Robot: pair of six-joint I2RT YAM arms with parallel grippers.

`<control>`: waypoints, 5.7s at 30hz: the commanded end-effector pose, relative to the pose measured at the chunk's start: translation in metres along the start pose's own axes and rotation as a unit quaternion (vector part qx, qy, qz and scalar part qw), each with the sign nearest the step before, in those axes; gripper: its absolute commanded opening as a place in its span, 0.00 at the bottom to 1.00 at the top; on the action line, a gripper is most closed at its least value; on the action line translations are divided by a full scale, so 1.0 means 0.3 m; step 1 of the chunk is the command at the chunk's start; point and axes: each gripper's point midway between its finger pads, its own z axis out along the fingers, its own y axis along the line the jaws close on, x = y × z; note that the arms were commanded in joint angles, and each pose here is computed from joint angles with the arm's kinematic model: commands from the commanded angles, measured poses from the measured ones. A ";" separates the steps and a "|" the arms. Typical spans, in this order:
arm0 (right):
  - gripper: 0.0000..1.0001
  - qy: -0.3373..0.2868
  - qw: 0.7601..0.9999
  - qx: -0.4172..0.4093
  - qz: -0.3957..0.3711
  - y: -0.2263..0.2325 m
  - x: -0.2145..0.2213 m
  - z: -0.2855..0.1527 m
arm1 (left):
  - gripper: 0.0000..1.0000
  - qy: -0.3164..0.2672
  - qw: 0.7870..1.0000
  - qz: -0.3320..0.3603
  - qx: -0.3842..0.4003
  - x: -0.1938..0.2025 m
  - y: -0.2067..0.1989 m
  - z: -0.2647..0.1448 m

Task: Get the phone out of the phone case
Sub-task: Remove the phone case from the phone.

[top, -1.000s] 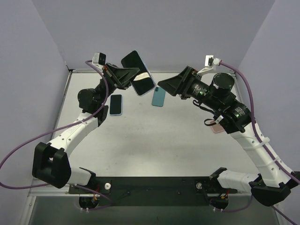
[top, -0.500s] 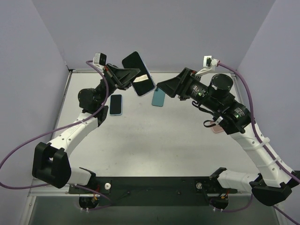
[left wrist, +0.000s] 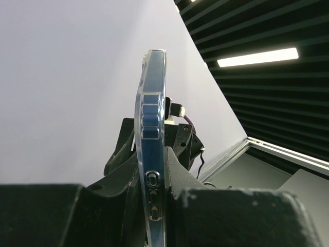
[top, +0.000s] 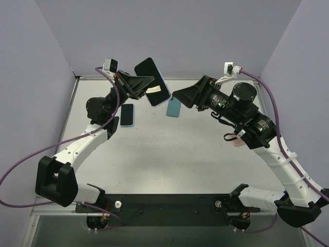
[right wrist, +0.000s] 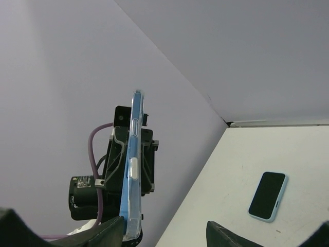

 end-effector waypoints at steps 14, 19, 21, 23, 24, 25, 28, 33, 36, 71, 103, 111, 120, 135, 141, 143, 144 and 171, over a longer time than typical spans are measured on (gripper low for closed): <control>0.58 -0.004 1.000 0.030 -0.007 -0.067 0.034 0.014 | 0.00 0.006 0.998 0.038 0.057 0.026 -0.168 0.007; 0.58 -0.024 0.999 0.008 -0.021 0.011 -0.028 -0.034 | 0.00 0.004 0.998 0.035 0.057 0.023 -0.159 0.006; 0.58 -0.029 0.999 -0.002 -0.027 0.037 -0.044 -0.045 | 0.00 0.005 0.998 0.038 0.058 0.023 -0.167 0.009; 0.58 -0.026 0.999 -0.010 -0.028 0.052 -0.042 -0.045 | 0.00 0.005 0.998 0.040 0.057 0.023 -0.169 0.010; 0.59 -0.023 0.999 -0.010 -0.028 0.051 -0.039 -0.038 | 0.00 0.005 0.997 0.041 0.057 0.023 -0.170 0.011; 0.59 -0.021 0.999 -0.014 -0.027 0.057 -0.036 -0.036 | 0.00 0.004 0.998 0.040 0.056 0.022 -0.167 0.011; 0.59 -0.012 1.000 -0.016 -0.022 0.056 -0.019 -0.020 | 0.00 0.004 0.998 0.040 0.056 0.021 -0.163 0.011; 0.59 -0.002 1.000 -0.007 -0.021 0.031 0.002 0.005 | 0.00 0.005 0.998 0.040 0.056 0.023 -0.168 0.011; 0.59 0.003 1.000 -0.004 -0.020 0.021 0.012 0.017 | 0.00 0.005 0.998 0.041 0.057 0.021 -0.169 0.014; 0.59 0.093 0.991 0.073 0.054 -0.263 0.172 0.239 | 0.00 0.017 0.995 0.035 0.094 0.043 -0.254 0.002; 0.59 0.143 0.976 -0.063 0.149 -0.187 0.237 0.361 | 0.00 0.061 0.994 -0.005 0.092 0.106 -0.186 0.025; 0.52 0.116 0.958 -0.138 0.223 -0.124 0.188 0.406 | 0.00 0.076 0.993 -0.021 0.083 0.159 -0.129 0.043; 0.08 0.111 0.938 -0.190 0.269 -0.061 0.134 0.412 | 0.00 0.082 0.994 -0.030 0.068 0.183 -0.086 0.038; 0.00 0.078 0.976 0.057 0.194 -0.364 0.154 0.211 | 0.85 0.076 0.994 -0.055 -0.062 0.200 0.226 -0.018; 0.00 0.059 0.976 0.171 0.121 -0.513 0.171 0.070 | 0.89 0.079 0.989 -0.064 -0.108 0.219 0.344 -0.073; 0.00 0.043 0.973 0.197 0.111 -0.551 0.158 0.029 | 0.90 0.086 0.987 -0.070 -0.119 0.231 0.378 -0.088; 0.00 0.045 0.971 0.211 0.107 -0.571 0.166 0.010 | 0.90 0.090 0.986 -0.072 -0.125 0.238 0.392 -0.098; 0.00 0.290 0.878 0.377 -0.054 -1.014 0.770 -0.079 | 0.91 0.183 0.888 -0.026 -0.422 0.438 1.082 -0.443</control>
